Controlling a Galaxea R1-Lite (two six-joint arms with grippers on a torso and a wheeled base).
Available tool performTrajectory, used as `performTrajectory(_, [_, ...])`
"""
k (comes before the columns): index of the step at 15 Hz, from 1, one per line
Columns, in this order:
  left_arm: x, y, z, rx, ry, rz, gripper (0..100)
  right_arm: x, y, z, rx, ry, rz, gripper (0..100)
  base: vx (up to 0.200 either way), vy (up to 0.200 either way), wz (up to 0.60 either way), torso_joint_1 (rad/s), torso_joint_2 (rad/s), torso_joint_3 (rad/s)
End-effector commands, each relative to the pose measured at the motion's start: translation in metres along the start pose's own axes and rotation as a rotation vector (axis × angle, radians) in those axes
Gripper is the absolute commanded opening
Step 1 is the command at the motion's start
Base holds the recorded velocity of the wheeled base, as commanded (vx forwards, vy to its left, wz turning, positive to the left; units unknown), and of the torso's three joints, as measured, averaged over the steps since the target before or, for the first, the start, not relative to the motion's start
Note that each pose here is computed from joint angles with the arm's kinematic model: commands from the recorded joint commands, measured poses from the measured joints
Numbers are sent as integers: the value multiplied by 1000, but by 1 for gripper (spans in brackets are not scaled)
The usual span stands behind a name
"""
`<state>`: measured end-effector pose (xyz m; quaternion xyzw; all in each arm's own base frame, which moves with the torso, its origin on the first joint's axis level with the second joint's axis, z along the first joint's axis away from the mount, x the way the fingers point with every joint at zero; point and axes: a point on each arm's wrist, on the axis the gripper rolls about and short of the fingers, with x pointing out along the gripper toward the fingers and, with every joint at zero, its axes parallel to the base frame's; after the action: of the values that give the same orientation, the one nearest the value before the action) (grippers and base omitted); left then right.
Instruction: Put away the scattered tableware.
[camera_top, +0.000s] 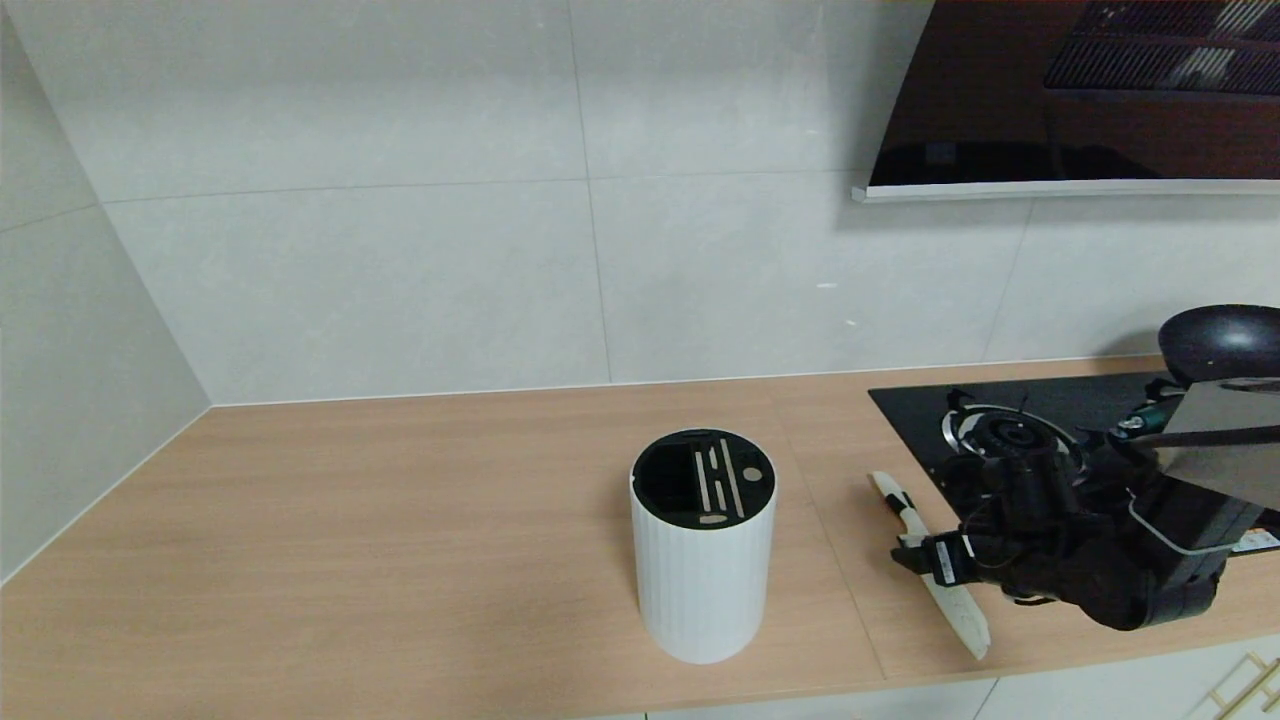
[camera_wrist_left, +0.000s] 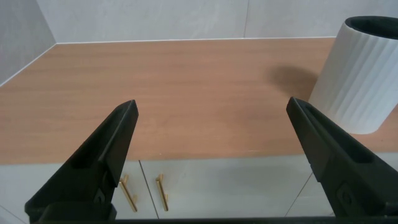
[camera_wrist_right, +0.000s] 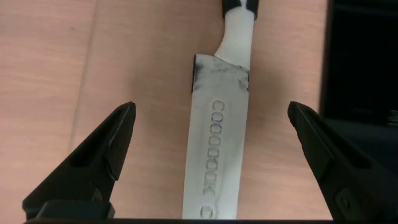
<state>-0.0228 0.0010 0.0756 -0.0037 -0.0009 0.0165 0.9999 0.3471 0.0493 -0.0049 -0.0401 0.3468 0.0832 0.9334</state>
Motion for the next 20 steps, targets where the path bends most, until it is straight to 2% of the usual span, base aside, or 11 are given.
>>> performTrajectory(1, [0, 0, 0, 0, 0, 1, 100, 11, 0, -2, 23, -4, -12, 100, 0, 0, 0, 0, 0, 0])
performTrajectory(4, [0, 0, 0, 0, 0, 1, 100, 22, -1, -3, 33, -5, -58, 100, 0, 0, 0, 0, 0, 0])
performTrajectory(17, [0, 0, 0, 0, 0, 1, 100, 38, -2, -10, 34, -7, -80, 100, 0, 0, 0, 0, 0, 0])
performTrajectory(18, [0, 0, 0, 0, 0, 1, 100, 38, -2, -10, 33, -6, -80, 0, 0, 0, 0, 0, 0, 0])
performTrajectory(20, [0, 0, 0, 0, 0, 1, 100, 39, -1, -13, 32, 4, -78, 0, 0, 0, 0, 0, 0, 0])
